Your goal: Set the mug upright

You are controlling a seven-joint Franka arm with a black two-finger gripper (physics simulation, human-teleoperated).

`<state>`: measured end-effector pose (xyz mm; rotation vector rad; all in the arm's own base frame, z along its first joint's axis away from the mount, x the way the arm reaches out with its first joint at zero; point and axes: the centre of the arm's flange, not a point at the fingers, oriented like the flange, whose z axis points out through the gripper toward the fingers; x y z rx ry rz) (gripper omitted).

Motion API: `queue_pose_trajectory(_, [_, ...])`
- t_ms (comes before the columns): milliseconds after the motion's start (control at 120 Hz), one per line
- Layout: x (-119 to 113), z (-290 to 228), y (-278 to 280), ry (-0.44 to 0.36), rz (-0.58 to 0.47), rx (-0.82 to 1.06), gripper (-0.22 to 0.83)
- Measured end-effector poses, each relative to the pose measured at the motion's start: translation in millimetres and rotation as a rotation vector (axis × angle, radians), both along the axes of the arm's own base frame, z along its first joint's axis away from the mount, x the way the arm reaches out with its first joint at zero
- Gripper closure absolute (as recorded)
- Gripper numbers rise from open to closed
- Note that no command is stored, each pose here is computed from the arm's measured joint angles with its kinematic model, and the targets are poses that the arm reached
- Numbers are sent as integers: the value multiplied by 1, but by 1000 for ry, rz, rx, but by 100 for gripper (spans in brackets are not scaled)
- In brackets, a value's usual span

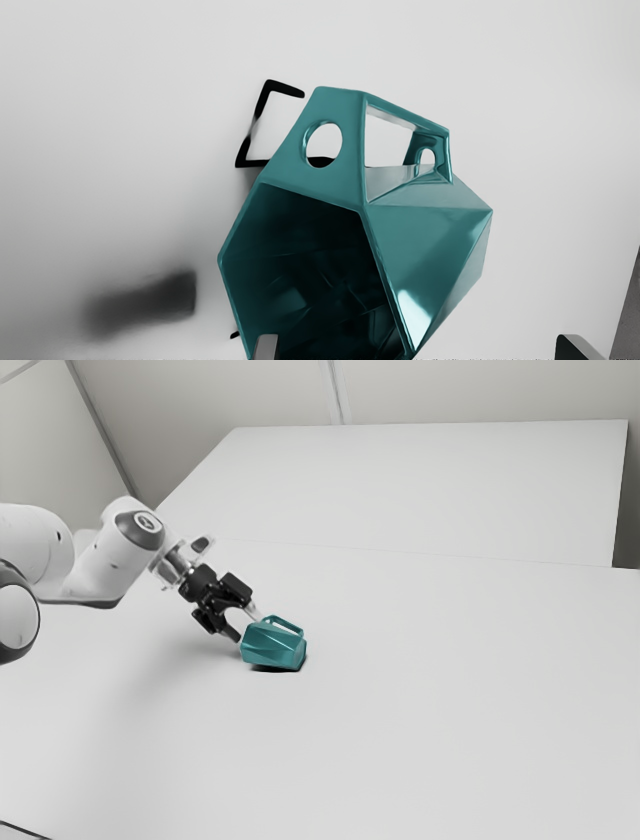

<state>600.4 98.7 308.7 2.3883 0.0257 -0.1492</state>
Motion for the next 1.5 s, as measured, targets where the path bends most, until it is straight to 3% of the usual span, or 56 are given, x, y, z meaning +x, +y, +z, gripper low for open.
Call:
queue_pose_trajectory(725, [-7, -23, -23, -41, 10, -146, 1])
queue_pose_trajectory(800, [-7, -24, -24, -50, 11, -156, 11])
queue_pose_trajectory(983, [-4, -18, -24, -88, -4, -162, 49])
queue_pose_trajectory(1083, [-1, -12, -25, -111, -14, -162, 62])
queue_pose_trajectory(1292, [8, 0, -31, -154, -42, -160, 74])
queue_pose_trajectory(1500, [20, 17, -47, -200, -82, -151, 77])
